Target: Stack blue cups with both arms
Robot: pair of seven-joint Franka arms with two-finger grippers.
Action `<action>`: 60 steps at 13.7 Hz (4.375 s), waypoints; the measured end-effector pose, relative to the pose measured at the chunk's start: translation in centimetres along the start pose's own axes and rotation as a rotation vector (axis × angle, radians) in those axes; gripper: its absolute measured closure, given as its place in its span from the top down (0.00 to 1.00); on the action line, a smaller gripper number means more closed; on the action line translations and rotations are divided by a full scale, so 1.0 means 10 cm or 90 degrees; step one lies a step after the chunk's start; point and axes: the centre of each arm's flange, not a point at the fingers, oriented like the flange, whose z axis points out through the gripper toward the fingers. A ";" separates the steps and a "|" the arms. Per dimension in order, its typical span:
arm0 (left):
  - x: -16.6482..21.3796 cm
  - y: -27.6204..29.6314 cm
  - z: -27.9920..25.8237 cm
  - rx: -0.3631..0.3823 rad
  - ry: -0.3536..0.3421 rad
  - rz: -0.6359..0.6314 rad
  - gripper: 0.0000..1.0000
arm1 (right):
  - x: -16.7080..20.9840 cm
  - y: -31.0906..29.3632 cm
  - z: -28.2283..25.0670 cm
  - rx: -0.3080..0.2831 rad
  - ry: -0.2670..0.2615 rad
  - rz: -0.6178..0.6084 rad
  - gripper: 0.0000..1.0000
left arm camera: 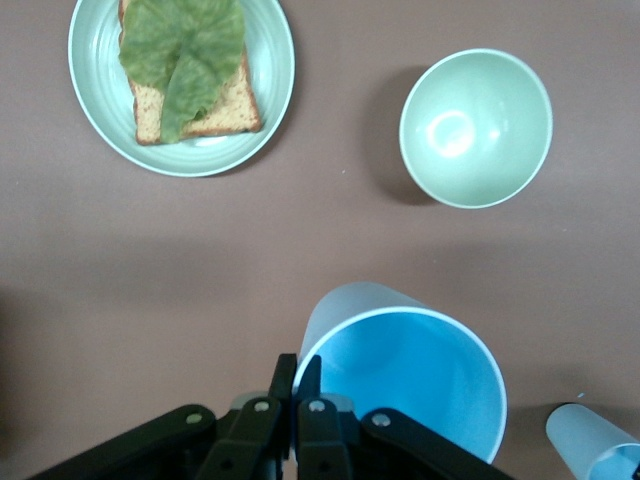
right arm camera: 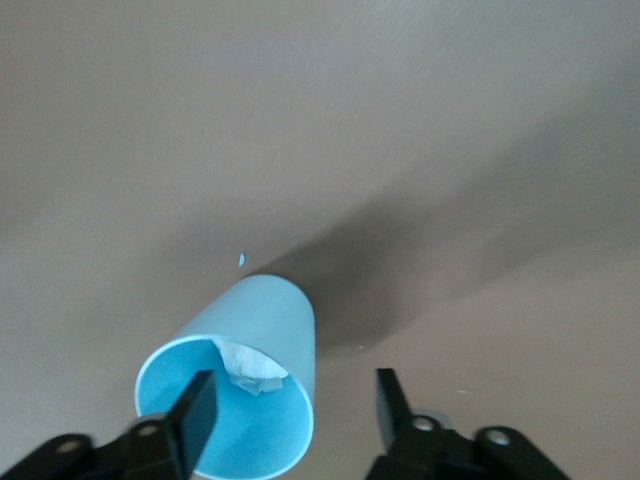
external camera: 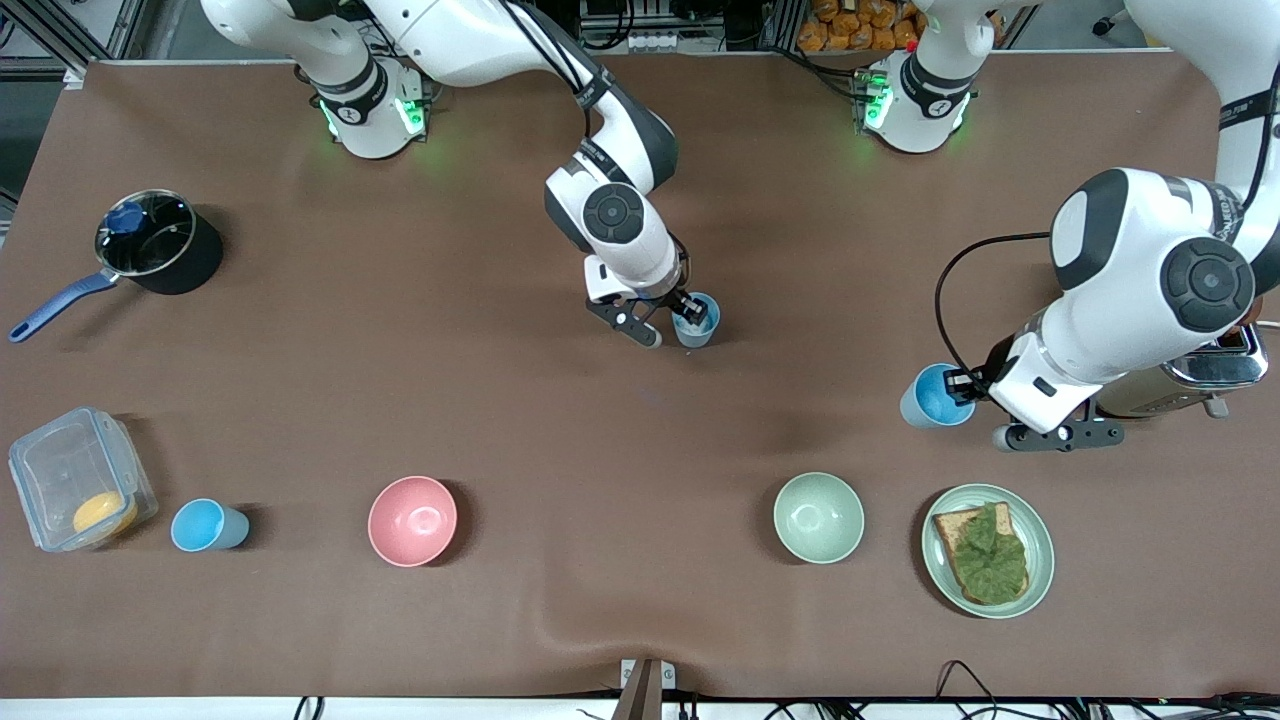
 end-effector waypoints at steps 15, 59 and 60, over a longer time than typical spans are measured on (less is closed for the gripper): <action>-0.22 0.79 0.00 0.002 -0.014 0.019 0.03 | 2.22 1.71 -2.96 -0.077 0.005 -0.280 1.00; -0.39 0.97 -0.96 -0.002 0.045 -0.143 1.00 | 3.30 3.31 -4.24 -0.130 0.076 -0.389 1.00; -0.37 0.75 -1.11 0.001 0.052 -0.122 1.00 | 3.30 3.31 -4.24 -0.130 0.076 -0.389 1.00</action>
